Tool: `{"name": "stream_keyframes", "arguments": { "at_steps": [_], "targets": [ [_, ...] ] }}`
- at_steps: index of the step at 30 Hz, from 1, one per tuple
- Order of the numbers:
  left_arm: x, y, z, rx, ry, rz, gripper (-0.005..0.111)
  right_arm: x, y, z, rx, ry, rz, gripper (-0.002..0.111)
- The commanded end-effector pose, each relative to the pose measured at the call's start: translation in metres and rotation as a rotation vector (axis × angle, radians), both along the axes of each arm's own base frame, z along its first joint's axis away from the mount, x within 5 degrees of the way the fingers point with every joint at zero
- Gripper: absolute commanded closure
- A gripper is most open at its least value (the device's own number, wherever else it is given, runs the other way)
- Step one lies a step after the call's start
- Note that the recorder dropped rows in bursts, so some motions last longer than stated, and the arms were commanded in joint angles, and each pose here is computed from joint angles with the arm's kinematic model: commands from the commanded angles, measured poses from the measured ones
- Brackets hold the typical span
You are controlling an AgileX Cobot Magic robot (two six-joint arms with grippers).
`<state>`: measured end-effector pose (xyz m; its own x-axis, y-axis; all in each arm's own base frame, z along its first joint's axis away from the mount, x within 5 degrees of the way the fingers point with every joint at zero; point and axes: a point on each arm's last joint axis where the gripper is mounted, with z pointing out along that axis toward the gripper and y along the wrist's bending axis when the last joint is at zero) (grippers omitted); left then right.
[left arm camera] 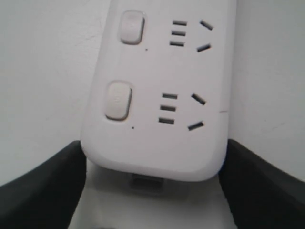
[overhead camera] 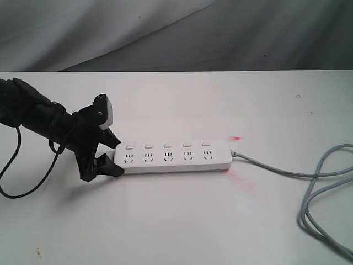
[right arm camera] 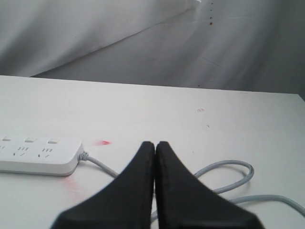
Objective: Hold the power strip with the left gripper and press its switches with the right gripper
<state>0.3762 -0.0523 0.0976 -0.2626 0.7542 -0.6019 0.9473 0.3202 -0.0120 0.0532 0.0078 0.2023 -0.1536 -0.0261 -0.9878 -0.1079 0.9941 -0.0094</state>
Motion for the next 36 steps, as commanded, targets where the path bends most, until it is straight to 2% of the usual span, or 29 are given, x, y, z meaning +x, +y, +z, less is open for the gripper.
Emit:
{"name": "stream_keyframes", "arguments": {
  "at_steps": [1, 6, 11, 17, 20, 24, 32, 36],
  "targets": [
    [0.002, -0.001, 0.002, -0.011, -0.007, 0.01, 0.053, -0.001, 0.001, 0.029, -0.023, 0.037, 0.012, 0.108],
    [0.002, -0.001, 0.002, -0.011, -0.007, 0.01, 0.053, 0.013, 0.002, 0.076, -0.048, 0.098, 0.02, 0.108],
    [0.002, -0.001, 0.002, -0.011, -0.007, 0.01, 0.053, 0.043, 0.002, 0.123, -0.084, 0.118, 0.014, 0.108],
    [0.002, -0.001, 0.002, -0.011, -0.007, 0.01, 0.053, 0.088, 0.005, 0.149, -0.091, 0.237, 0.03, 0.108],
    [0.002, -0.001, 0.002, -0.011, -0.007, 0.01, 0.053, 0.11, 0.014, 0.152, -0.1, 0.284, 0.082, 0.108],
    [0.002, -0.001, 0.002, -0.011, -0.007, 0.01, 0.053, 0.134, 0.043, 0.151, -0.104, 0.355, 0.209, 0.108],
    [0.002, -0.001, 0.002, -0.01, -0.008, 0.009, 0.053, 0.17, 0.112, 0.128, -0.065, 0.534, 0.402, 0.108],
    [0.002, -0.001, 0.002, -0.01, -0.008, 0.009, 0.053, 0.188, 0.141, 0.114, -0.095, 0.671, 0.466, 0.108]
  ]
}}
